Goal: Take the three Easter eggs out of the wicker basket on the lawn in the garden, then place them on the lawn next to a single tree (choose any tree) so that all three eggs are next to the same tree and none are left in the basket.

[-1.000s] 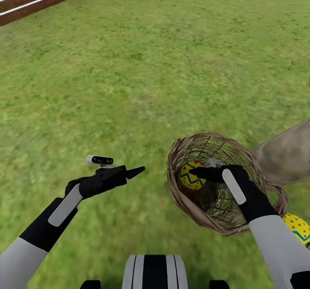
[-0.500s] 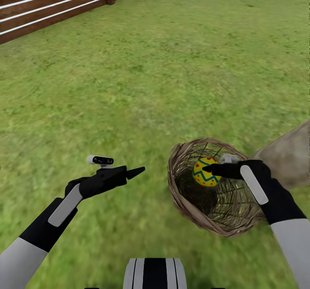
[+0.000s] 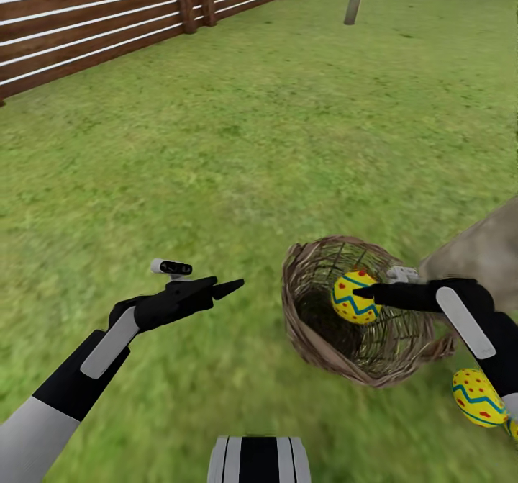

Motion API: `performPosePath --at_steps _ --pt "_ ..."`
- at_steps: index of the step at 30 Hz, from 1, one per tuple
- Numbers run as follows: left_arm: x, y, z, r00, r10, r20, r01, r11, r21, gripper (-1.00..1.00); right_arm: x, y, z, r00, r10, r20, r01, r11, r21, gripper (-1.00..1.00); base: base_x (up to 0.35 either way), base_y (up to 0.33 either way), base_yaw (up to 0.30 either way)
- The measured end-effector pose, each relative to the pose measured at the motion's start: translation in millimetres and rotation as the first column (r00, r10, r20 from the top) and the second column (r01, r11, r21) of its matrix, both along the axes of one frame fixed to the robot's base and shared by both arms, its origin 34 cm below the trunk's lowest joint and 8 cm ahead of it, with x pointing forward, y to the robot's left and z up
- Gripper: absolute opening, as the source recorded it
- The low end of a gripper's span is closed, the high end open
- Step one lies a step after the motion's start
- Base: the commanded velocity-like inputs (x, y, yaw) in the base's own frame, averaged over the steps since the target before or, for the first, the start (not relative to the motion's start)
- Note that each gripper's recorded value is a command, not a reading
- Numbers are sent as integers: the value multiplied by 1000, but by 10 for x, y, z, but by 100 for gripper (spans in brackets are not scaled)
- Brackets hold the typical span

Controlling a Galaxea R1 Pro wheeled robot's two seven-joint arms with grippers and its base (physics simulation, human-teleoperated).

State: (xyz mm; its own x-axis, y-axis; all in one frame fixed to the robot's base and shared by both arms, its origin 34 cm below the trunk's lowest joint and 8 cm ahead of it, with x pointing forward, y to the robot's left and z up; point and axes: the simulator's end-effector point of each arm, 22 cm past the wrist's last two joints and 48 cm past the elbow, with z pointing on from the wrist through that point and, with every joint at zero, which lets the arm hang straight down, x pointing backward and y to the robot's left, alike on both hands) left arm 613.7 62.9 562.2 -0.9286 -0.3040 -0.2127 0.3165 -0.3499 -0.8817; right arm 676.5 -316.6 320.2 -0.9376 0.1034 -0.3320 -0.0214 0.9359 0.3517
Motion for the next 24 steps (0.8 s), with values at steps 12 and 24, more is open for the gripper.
performPosePath --at_steps 12,24 --pt "-45 -8 277 999 -2 50 2 1000 0 100 18 -85 1806 945 171 280 -272 885 378 -100 -99 0 0" --pt "-89 -13 534 995 -1 96 1 1000 1 100 -505 211 2620 897 197 396 -423 640 641 -100 -304 0 0"
